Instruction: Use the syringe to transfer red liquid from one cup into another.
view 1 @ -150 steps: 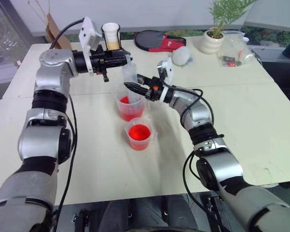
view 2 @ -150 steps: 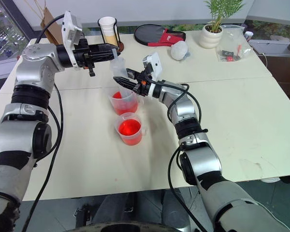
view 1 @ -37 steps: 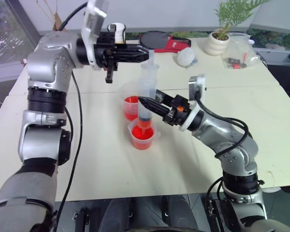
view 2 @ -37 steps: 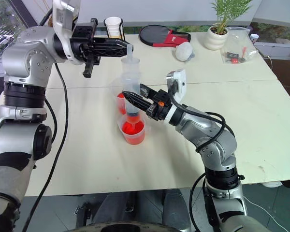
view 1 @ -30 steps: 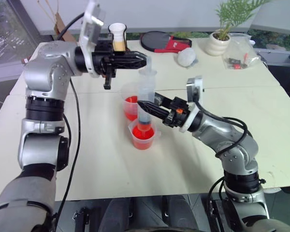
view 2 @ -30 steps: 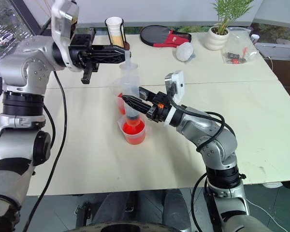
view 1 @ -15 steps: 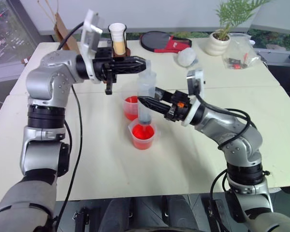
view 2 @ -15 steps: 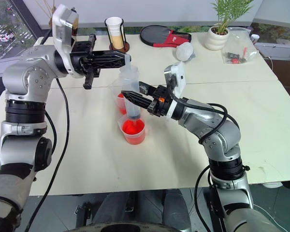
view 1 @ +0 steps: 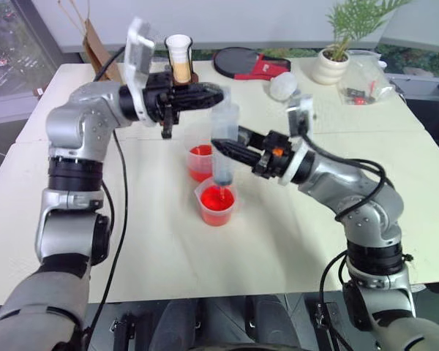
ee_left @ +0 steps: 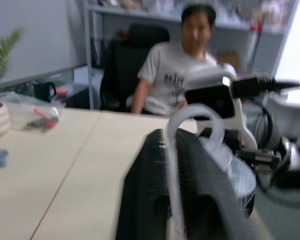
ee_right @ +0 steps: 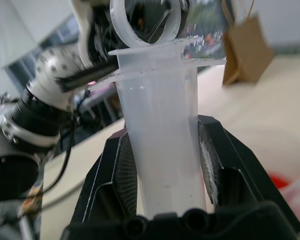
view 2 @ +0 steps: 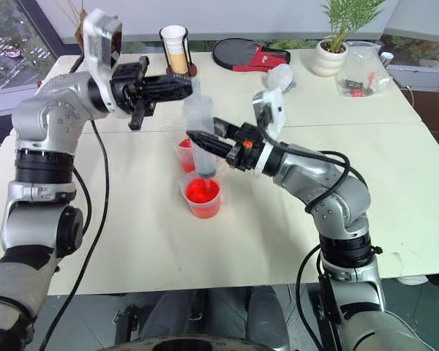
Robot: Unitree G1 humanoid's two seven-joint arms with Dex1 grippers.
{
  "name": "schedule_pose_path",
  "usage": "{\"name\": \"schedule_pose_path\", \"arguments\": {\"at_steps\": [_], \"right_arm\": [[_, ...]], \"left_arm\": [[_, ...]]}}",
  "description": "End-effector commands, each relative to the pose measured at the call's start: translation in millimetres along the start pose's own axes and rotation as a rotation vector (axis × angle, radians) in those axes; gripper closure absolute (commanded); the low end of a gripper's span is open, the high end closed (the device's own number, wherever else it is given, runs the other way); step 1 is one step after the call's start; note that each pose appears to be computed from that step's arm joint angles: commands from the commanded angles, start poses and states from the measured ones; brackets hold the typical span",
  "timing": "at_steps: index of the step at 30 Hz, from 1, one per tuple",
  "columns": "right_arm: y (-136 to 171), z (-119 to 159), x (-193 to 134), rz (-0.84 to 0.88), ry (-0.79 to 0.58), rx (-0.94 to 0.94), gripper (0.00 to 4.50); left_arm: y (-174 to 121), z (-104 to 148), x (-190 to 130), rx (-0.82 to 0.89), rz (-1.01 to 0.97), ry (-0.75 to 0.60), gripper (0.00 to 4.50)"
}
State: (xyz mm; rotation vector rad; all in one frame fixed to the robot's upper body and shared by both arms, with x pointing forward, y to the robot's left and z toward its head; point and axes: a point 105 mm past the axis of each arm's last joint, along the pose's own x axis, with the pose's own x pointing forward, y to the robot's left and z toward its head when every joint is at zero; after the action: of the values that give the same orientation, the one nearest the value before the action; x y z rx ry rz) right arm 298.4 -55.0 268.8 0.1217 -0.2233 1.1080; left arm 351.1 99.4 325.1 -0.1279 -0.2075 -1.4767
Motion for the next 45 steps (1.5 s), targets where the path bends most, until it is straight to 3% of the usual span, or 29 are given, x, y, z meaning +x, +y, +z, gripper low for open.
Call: {"name": "schedule_pose_path", "arguments": {"at_steps": [1,5,8,11,14,19,22,28,34,40,42,45], "right_arm": [[7,26,-3,0.023,-0.094,-0.042,3.11],[-2,37,-9,-0.014,-0.13,-0.014,3.11],[-21,48,-18,-0.09,-0.16,0.07,3.11],[-52,67,-35,-0.205,-0.181,0.212,3.11],[-83,67,-60,-0.326,-0.04,0.321,3.11],[-115,-5,-132,-0.619,0.492,0.613,3.11],[-118,-35,-154,-0.703,0.652,0.73,3.11],[-129,-80,-155,-0.84,0.835,0.814,3.11],[-131,-104,-148,-0.873,0.897,0.859,3.11],[-133,-105,-152,-0.888,0.914,0.835,0.25],[-137,-99,-153,-0.884,0.886,0.795,0.11],[-145,-63,-151,-0.796,0.758,0.612,0.11]], "left_arm": [[7,27,-32,0.023,0.085,-0.059,2.62],[0,18,-63,0.007,0.14,0.031,2.62],[-19,-18,-76,0.009,0.146,0.22,2.62],[-39,-41,-71,0.041,0.13,0.322,2.62],[-53,-55,-65,0.087,0.125,0.387,2.62],[-66,-68,-59,0.121,0.121,0.424,2.62],[-69,-77,-54,0.131,0.125,0.423,2.62],[-65,-96,-52,0.117,0.16,0.421,2.62],[-62,-97,-51,0.108,0.19,0.394,2.62],[-53,-87,-55,0.136,0.261,0.349,2.58],[-47,-87,-60,0.162,0.306,0.352,2.58],[-40,-86,-78,0.143,0.391,0.351,2.58]]}}
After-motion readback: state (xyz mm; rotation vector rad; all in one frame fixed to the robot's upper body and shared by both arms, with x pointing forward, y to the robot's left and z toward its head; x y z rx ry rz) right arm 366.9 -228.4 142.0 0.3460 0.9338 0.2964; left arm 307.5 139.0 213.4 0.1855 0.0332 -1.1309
